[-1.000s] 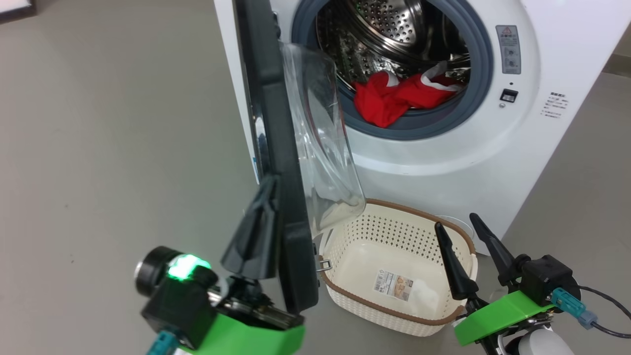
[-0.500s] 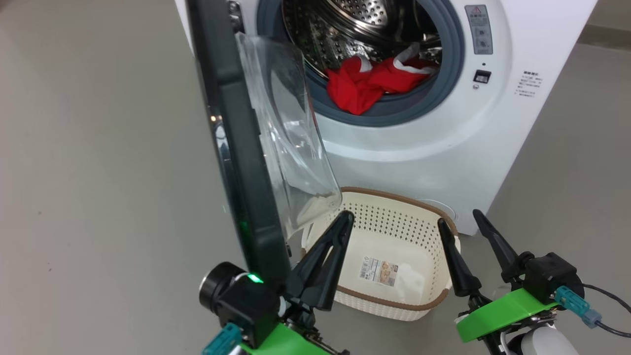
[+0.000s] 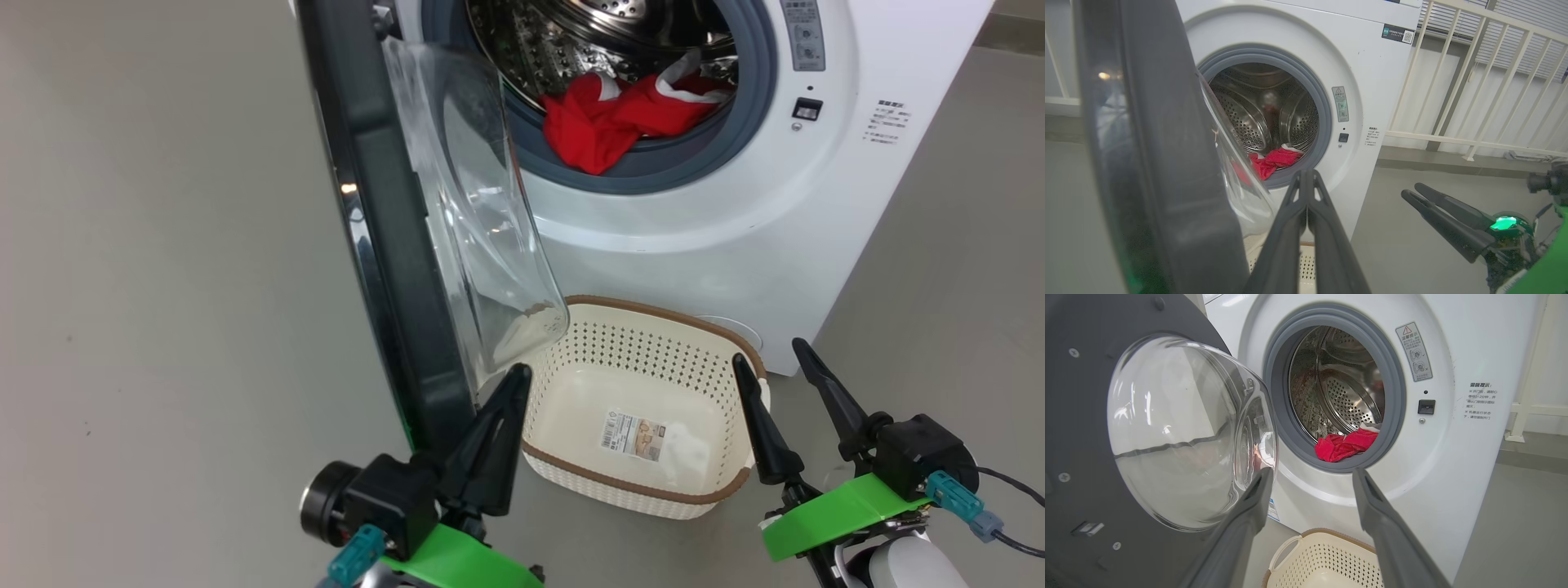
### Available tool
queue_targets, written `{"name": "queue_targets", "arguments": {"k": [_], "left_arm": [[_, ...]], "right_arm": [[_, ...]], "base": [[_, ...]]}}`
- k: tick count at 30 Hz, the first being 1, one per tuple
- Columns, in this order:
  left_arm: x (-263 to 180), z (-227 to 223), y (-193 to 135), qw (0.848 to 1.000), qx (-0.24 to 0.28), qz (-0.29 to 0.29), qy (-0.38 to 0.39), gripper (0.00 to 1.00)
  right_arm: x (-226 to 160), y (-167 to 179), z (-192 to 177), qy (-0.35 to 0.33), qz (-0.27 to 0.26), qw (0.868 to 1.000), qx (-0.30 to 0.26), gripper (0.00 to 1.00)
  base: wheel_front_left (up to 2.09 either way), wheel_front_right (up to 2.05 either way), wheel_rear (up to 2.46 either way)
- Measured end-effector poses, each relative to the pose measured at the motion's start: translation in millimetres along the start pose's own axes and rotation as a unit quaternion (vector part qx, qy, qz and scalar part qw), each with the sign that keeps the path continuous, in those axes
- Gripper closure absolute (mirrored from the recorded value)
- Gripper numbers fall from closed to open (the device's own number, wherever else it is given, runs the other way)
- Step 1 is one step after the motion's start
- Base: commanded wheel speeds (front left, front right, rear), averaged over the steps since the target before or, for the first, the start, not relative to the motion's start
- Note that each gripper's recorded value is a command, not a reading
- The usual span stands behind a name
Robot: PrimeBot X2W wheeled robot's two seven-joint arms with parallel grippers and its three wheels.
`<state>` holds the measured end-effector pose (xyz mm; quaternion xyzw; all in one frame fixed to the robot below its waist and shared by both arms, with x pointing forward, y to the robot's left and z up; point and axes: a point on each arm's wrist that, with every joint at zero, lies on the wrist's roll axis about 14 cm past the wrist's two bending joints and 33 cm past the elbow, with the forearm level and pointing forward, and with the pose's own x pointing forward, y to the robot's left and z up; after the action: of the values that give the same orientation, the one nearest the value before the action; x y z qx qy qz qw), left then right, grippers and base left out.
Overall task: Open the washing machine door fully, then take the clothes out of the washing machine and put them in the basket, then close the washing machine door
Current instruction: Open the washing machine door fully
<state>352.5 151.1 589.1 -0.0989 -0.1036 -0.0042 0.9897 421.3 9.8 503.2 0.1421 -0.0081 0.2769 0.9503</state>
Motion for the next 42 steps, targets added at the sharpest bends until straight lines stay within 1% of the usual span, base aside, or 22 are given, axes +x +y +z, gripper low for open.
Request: {"name": "queue_targets", "arguments": {"k": [8,16,23,35,42], "left_arm": [[-6,-10,25,0.999,0.010,0.040,0.012,1.00],[-13,-9,39,0.998,0.015,0.064,0.012,1.00],[-29,-9,67,0.993,0.027,0.111,0.020,1.00],[-57,-8,130,0.974,0.053,0.217,0.036,1.00],[-71,1,166,0.957,0.052,0.283,0.029,1.00]], "right_arm": [[4,8,-1,0.001,0.012,1.000,-0.001,0.00],[8,20,-2,0.002,0.030,1.000,-0.001,0.00],[12,33,-3,0.004,0.049,0.999,-0.002,0.00],[17,44,-11,0.014,0.066,0.998,-0.004,0.00],[18,45,-16,0.019,0.069,0.997,-0.001,0.00]], "base": [[0.00,0.00,0.00],[0.00,0.00,0.00],[0.00,0.00,0.00],[0.00,0.00,0.00],[0.00,0.00,0.00]]}}
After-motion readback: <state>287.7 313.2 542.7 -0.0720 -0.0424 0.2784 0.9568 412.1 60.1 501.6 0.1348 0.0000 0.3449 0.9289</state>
